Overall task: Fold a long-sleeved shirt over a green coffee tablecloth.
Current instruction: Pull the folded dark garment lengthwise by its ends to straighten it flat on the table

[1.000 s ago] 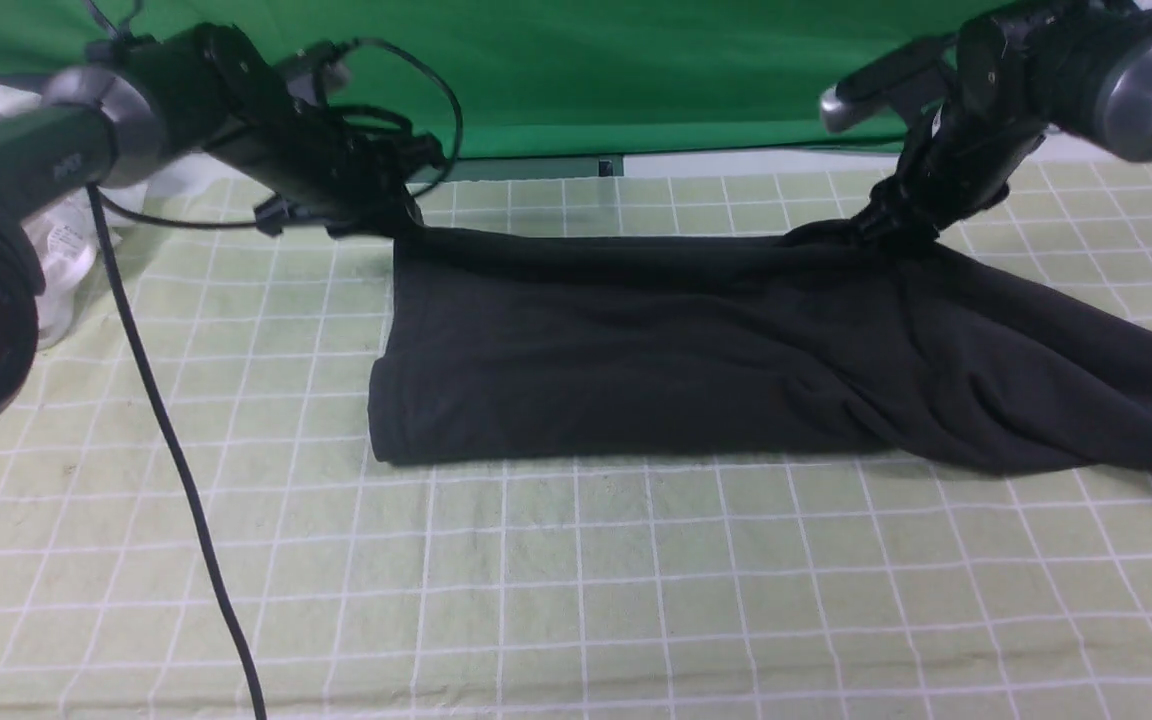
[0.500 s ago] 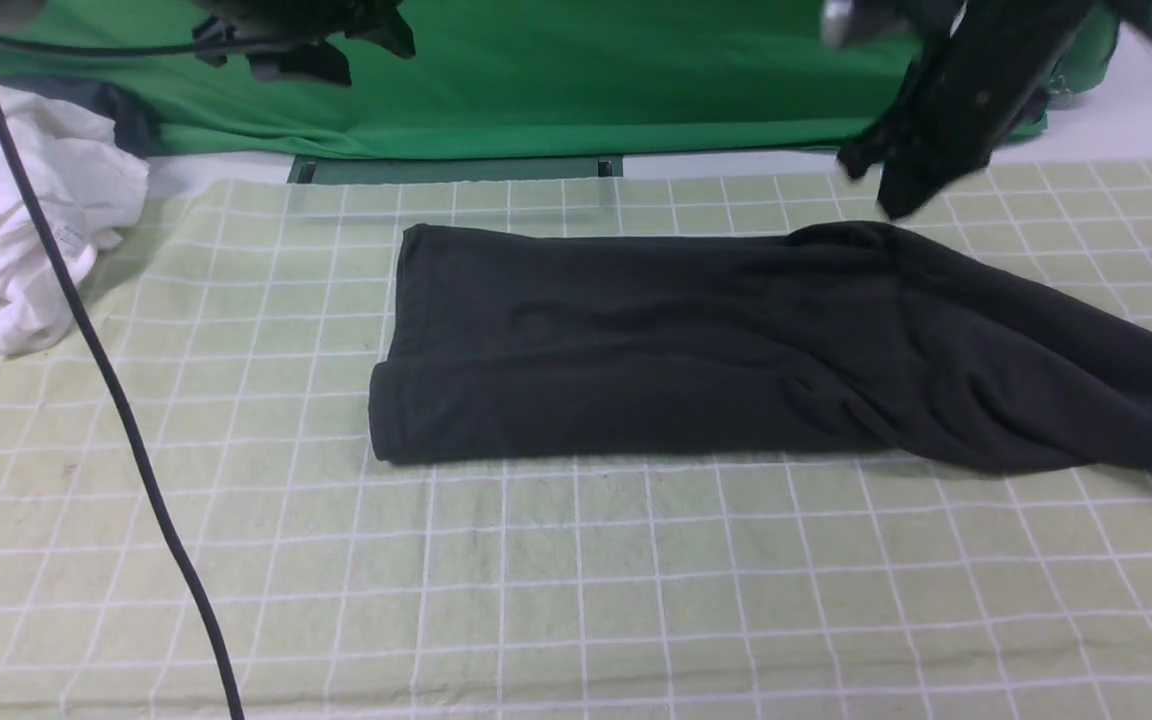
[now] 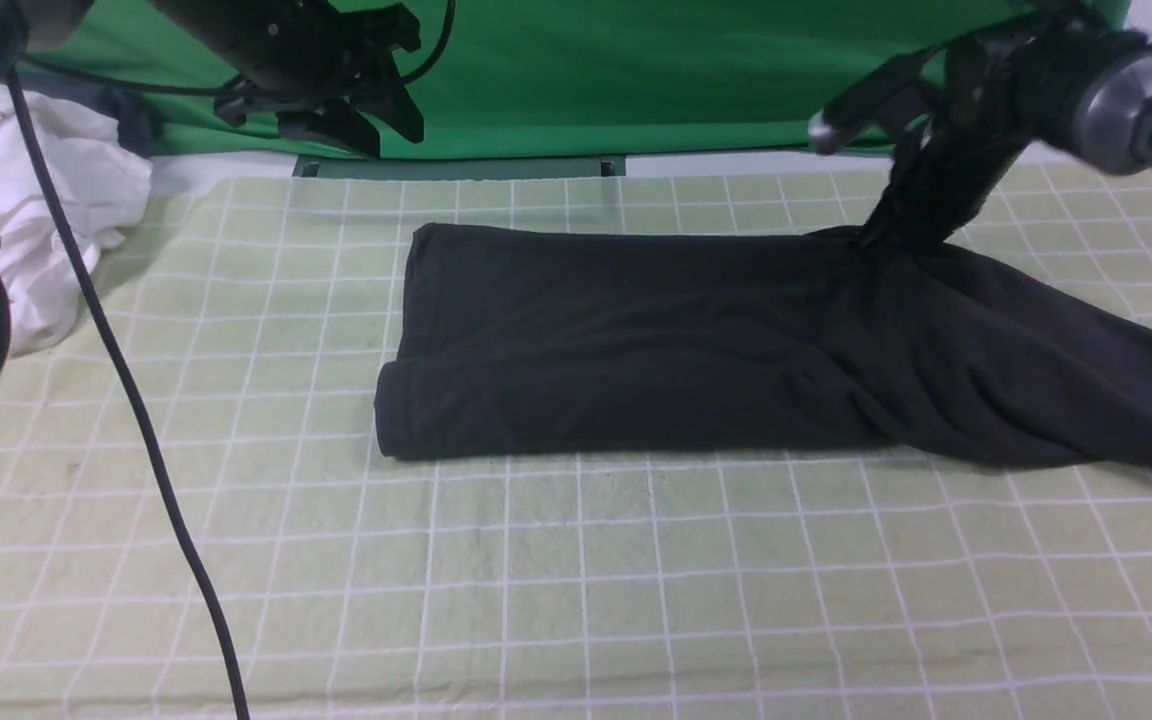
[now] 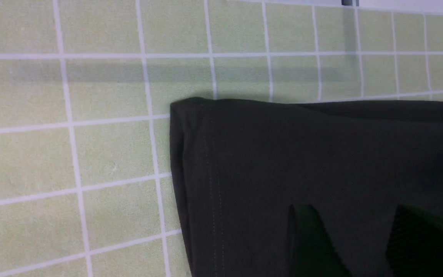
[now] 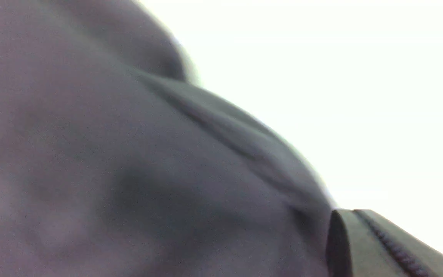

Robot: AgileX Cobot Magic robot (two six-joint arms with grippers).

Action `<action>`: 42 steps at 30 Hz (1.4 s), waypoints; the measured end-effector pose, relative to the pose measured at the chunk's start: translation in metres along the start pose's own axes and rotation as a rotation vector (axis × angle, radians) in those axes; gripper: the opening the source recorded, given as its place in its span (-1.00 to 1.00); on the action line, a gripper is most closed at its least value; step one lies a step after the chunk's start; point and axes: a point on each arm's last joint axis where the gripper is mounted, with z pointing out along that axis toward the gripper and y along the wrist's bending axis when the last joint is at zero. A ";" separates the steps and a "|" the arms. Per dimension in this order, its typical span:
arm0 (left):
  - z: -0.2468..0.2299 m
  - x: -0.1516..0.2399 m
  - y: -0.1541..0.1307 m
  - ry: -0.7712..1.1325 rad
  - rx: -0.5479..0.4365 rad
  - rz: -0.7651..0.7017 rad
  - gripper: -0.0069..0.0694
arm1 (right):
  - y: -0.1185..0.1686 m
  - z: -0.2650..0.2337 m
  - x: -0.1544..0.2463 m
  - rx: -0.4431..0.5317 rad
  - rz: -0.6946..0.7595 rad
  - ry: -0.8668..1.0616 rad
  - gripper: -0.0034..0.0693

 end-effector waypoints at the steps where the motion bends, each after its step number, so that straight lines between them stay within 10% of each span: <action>1: 0.000 0.000 0.000 0.001 0.000 0.000 -0.12 | -0.009 -0.012 0.002 0.009 0.015 0.018 -0.91; 13: -0.029 -0.002 -0.016 -0.053 0.033 0.061 -0.24 | -0.075 -0.211 0.133 0.078 0.511 0.124 -0.86; 25: -0.027 -0.002 -0.015 -0.049 0.029 0.094 -0.22 | -0.062 -0.124 0.242 0.029 0.748 0.298 0.42; 29: -0.027 -0.002 -0.015 -0.049 0.029 0.095 -0.21 | -0.065 -0.088 0.245 0.004 0.776 0.306 0.55; 36: -0.027 -0.002 -0.012 -0.046 -0.011 0.101 -0.20 | -0.064 -0.039 0.250 -0.017 0.810 0.325 0.50; 42: -0.028 -0.002 0.000 -0.045 -0.129 0.055 -0.20 | -0.070 -0.030 0.245 -0.020 0.781 0.312 -0.52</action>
